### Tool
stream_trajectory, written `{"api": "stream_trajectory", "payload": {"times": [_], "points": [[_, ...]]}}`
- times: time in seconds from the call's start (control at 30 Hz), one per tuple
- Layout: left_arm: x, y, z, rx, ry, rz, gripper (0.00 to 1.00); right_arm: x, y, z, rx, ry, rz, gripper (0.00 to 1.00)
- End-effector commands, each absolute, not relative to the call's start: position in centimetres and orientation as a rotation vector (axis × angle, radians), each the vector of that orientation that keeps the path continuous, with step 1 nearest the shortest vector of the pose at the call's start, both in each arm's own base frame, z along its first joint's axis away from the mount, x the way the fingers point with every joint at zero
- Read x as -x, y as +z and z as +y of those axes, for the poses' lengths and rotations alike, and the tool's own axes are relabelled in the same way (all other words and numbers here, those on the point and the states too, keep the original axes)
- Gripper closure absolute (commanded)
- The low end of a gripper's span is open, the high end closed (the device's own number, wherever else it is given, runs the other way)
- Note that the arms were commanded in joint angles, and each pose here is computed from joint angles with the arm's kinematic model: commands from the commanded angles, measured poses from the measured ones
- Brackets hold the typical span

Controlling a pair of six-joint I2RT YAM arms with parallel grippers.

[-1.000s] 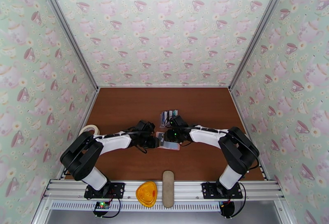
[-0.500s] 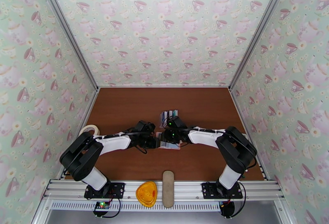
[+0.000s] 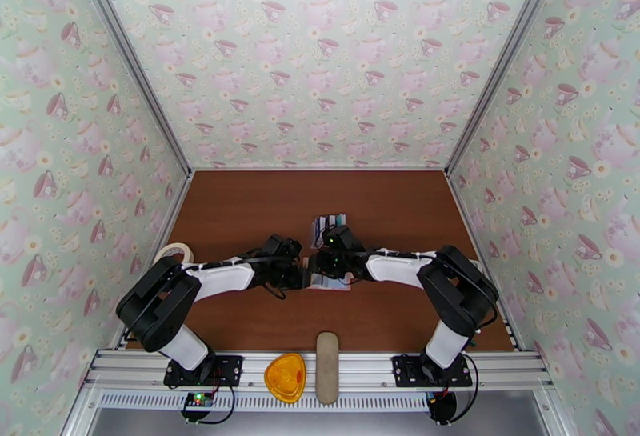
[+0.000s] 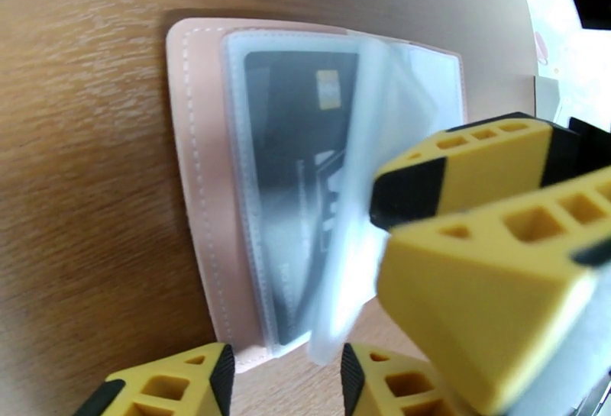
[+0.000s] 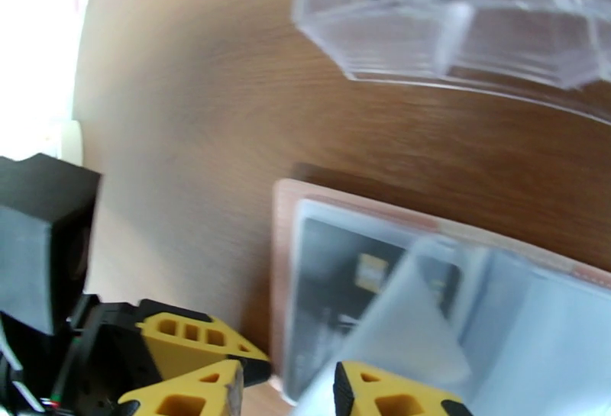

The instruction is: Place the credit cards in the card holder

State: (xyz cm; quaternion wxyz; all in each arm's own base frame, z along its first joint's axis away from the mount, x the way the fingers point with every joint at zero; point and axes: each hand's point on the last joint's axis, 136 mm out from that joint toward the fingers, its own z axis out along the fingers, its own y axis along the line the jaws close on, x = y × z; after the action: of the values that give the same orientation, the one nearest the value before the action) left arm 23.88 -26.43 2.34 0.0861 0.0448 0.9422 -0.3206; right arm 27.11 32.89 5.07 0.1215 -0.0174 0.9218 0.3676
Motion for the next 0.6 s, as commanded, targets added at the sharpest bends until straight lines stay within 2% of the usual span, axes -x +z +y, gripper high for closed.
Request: {"api": "stream_trajectory", "payload": {"times": [0.0,0.23,0.43,0.57], "points": [[-23.3,0.0,-24.7,-0.104,-0.822,2.895,0.59,-26.9,7.1,33.7,0.075,1.155,2.646,0.62],[-23.3,0.1,-24.8,-0.099,-0.827,2.892,0.63,-28.0,11.5,32.6,0.095,1.153,2.556,0.58],[-23.7,0.8,-25.1,-0.101,-0.845,2.869,0.69,-28.2,12.9,30.8,0.077,1.131,2.524,0.57],[-24.0,1.2,-25.2,-0.102,-0.852,2.86,0.81,-27.9,11.8,29.9,0.062,1.096,2.555,0.59]]}}
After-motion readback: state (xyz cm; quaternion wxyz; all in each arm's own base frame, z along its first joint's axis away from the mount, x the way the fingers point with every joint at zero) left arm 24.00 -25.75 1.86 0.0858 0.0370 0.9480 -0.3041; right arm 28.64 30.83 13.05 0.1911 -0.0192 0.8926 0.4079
